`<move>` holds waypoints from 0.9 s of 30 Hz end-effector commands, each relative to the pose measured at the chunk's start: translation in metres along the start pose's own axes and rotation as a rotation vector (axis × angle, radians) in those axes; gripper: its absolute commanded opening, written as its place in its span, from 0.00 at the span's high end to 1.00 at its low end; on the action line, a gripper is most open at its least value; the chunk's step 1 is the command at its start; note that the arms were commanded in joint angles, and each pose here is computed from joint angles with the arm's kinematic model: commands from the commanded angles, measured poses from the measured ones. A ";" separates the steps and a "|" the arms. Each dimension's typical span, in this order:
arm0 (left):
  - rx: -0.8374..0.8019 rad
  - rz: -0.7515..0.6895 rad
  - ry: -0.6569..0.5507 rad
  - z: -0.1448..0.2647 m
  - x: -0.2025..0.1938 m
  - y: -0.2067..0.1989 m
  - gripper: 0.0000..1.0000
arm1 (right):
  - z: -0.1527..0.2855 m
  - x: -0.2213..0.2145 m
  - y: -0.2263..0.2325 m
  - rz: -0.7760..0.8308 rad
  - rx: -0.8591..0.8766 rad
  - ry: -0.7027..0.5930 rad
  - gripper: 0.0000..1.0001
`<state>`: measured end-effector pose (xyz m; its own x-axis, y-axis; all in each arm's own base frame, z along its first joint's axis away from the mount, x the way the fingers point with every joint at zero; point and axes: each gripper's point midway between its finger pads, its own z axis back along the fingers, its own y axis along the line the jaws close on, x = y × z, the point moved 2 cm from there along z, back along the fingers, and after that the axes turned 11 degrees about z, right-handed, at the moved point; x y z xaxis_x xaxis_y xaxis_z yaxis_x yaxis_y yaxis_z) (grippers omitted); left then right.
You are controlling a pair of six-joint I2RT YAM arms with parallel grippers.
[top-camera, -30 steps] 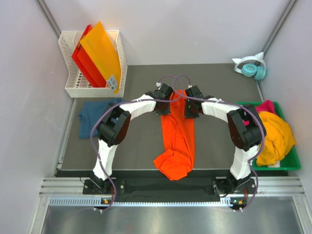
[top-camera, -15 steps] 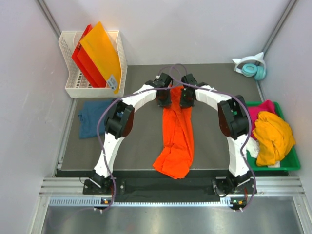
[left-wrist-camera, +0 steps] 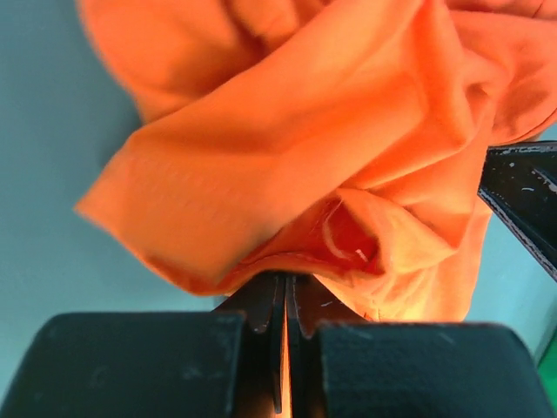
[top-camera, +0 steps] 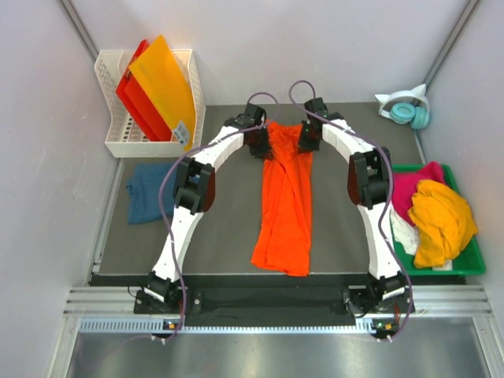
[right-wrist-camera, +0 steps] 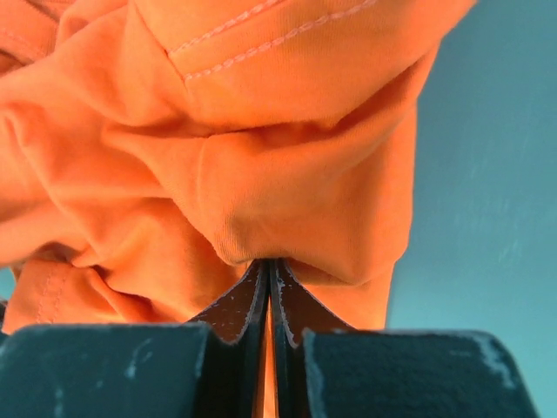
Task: Fold and stack the t-shirts
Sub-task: Fold the tshirt
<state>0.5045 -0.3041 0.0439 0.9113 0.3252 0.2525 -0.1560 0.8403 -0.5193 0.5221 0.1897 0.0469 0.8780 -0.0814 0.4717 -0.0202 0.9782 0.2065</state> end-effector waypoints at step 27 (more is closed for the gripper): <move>-0.168 0.072 -0.402 0.109 0.107 -0.006 0.77 | 0.114 0.108 0.026 0.002 0.194 -0.367 0.71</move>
<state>0.5464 -0.2451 0.0575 0.8122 0.4854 0.3237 -0.2173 0.7665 -0.6044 0.5671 0.1759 0.0608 0.8369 -0.1573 0.5243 -0.0306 0.9429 0.3318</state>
